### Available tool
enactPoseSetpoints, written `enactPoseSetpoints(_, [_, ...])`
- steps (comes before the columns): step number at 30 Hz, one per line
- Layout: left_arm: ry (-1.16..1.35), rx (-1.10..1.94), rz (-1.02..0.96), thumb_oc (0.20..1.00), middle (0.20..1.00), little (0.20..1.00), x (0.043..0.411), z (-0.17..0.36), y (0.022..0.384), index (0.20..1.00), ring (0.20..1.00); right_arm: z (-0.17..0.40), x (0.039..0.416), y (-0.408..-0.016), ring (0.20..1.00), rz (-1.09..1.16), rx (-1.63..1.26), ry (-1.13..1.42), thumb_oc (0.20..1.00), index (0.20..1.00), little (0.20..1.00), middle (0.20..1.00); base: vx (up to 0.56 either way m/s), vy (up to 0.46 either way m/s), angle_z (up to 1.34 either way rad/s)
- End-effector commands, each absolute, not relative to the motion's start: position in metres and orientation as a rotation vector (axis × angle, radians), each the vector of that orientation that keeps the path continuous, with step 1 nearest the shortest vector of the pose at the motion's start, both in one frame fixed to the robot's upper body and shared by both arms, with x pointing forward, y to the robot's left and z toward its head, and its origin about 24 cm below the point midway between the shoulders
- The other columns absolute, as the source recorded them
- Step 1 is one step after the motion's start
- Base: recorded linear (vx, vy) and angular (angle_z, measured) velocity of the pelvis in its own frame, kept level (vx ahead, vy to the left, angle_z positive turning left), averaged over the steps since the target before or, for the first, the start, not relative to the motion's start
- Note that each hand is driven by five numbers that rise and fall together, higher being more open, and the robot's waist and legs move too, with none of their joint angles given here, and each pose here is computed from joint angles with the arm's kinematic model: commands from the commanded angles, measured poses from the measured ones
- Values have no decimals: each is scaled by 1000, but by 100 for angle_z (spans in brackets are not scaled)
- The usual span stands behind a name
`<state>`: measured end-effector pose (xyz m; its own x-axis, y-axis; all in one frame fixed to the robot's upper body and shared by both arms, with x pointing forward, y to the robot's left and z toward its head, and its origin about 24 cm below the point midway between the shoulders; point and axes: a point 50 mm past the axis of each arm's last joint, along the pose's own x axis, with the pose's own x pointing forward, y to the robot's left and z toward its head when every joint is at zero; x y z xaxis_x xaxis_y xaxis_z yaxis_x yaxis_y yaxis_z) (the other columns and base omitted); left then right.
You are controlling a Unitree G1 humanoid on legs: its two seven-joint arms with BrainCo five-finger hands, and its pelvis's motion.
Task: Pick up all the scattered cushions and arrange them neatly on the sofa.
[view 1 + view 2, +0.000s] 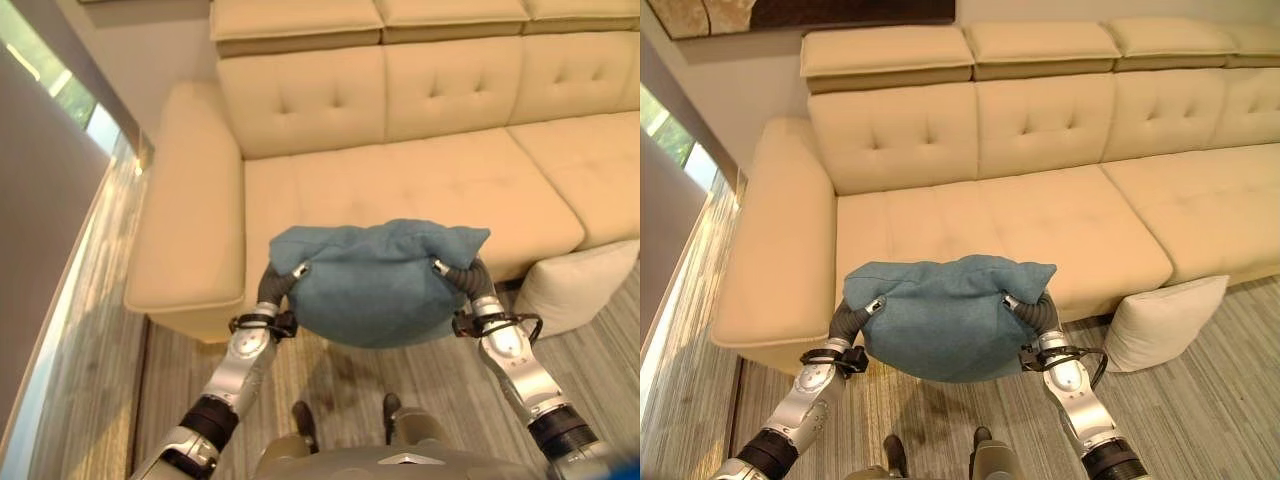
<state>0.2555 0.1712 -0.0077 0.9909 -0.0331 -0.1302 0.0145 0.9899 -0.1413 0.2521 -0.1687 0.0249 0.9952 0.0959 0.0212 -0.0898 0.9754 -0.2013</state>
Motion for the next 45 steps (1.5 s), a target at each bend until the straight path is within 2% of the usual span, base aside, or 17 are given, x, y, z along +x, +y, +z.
enactPoseSetpoints(1, [-61, -205, -176, 200, 200, 200, 261, 27, 143, 200, 200, 81, 271, -138, 200, 197, -115, -318, 200, 200, 200, 200, 258, 152, -81])
enactPoseSetpoints(10, [-134, -217, -191, 200, 200, 200, 277, 45, 134, 200, 200, 88, 277, -143, 200, 187, -143, -341, 200, 200, 200, 200, 238, -34, -10])
enactPoseSetpoints(19, [-64, -322, -261, 200, 200, 200, 272, 32, 106, 200, 200, 78, 262, -168, 200, 146, -160, -295, 200, 200, 200, 200, 250, -201, 56])
enactPoseSetpoints(25, [-51, -336, -284, 200, 200, 200, 270, 31, 100, 200, 200, 78, 259, -178, 200, 120, -169, -285, 200, 200, 200, 200, 163, -112, 27])
enactPoseSetpoints(35, [-31, -340, -264, 200, 200, 200, 262, 26, 107, 200, 200, 71, 257, -180, 200, 104, -162, -253, 200, 200, 200, 200, 282, 131, -11])
enactPoseSetpoints(45, [-69, -282, -209, 200, 200, 200, 260, 30, 137, 200, 200, 74, 265, -158, 200, 177, -131, -271, 200, 200, 200, 200, 197, 201, -34])
